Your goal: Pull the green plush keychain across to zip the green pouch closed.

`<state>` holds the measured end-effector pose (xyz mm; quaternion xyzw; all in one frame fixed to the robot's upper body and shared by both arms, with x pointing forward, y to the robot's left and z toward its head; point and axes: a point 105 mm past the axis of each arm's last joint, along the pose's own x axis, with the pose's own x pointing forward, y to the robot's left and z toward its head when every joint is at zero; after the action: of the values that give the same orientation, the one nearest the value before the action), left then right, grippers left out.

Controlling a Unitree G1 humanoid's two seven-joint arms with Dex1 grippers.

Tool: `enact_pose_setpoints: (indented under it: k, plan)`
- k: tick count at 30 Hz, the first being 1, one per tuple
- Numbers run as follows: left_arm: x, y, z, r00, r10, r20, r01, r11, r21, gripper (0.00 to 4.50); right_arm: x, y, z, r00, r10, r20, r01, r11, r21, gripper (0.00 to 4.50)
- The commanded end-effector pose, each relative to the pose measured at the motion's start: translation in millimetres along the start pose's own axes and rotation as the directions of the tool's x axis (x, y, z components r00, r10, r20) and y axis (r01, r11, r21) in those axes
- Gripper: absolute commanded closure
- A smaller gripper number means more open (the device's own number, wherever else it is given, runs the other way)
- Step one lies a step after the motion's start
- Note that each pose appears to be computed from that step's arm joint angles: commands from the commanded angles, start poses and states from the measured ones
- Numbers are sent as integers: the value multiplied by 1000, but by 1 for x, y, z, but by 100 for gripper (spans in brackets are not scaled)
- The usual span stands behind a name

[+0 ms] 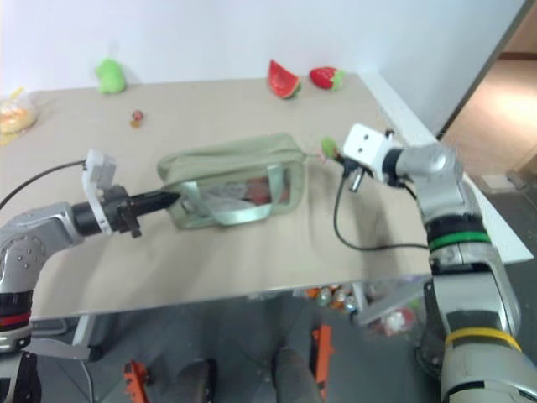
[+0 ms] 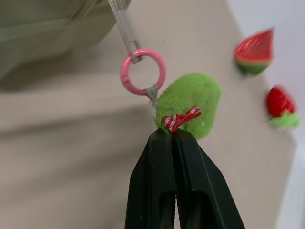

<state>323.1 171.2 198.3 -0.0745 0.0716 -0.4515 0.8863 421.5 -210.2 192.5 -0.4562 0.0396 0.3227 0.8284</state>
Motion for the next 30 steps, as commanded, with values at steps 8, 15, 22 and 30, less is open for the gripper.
enact_pose_setpoints:
  k: [8, 15, 22, 30]
  plan:
    - [-4, -4, 36, 993, -15, 115, 11, 999, 33, 450, 33, 61, -2, 998, 43, 46, -49, 992, 115, 449]
    - [-2, -3, 35, 993, -12, 116, 9, 999, 33, 450, 41, 90, 6, 986, 154, 65, -159, 985, 69, 449]
    - [-2, -1, 27, 996, 0, 93, -2, 1000, 26, 450, 28, 72, 8, 987, 128, 95, -145, 967, 209, 353]
    - [-8, -1, 37, 991, -1, 132, 1, 1000, -3, 199, -20, 14, 30, 949, -50, 312, -131, 836, 532, 260]
